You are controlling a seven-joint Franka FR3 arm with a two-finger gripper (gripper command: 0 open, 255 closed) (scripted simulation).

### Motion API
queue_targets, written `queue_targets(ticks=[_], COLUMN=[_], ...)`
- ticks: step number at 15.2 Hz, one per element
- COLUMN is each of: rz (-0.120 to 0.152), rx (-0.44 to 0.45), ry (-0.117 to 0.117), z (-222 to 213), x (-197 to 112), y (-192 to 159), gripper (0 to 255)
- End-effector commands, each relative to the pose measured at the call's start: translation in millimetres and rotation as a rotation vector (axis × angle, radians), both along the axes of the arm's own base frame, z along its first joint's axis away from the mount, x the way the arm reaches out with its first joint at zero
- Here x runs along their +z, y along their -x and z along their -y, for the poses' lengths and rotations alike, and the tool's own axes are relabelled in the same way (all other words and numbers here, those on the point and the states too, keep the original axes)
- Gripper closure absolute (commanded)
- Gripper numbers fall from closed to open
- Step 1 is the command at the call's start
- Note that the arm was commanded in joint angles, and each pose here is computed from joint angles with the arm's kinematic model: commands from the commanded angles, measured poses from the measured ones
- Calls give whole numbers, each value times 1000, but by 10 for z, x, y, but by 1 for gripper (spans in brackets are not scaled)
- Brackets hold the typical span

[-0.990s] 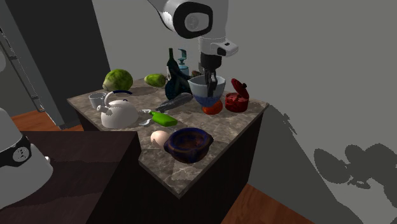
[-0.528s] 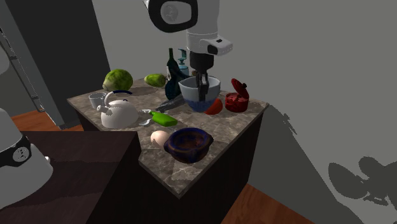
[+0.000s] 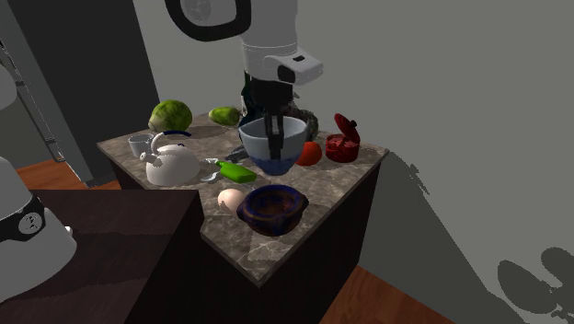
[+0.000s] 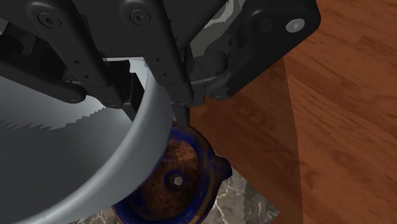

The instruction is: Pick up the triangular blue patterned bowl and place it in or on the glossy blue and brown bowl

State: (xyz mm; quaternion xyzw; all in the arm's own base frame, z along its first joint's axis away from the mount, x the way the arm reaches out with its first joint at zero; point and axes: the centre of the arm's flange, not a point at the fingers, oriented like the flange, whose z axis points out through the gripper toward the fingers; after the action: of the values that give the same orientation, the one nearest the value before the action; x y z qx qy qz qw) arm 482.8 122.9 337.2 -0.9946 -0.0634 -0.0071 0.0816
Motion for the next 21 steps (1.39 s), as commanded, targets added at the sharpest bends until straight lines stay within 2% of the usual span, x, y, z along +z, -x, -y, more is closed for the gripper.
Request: queue_targets(ticks=[1,17,21], rz=[1,1,1], rx=[1,1,1], ry=[0,0,0], z=[26,26,26], x=[-92,-936,-976], y=[9,9,9], gripper=[255,255,255])
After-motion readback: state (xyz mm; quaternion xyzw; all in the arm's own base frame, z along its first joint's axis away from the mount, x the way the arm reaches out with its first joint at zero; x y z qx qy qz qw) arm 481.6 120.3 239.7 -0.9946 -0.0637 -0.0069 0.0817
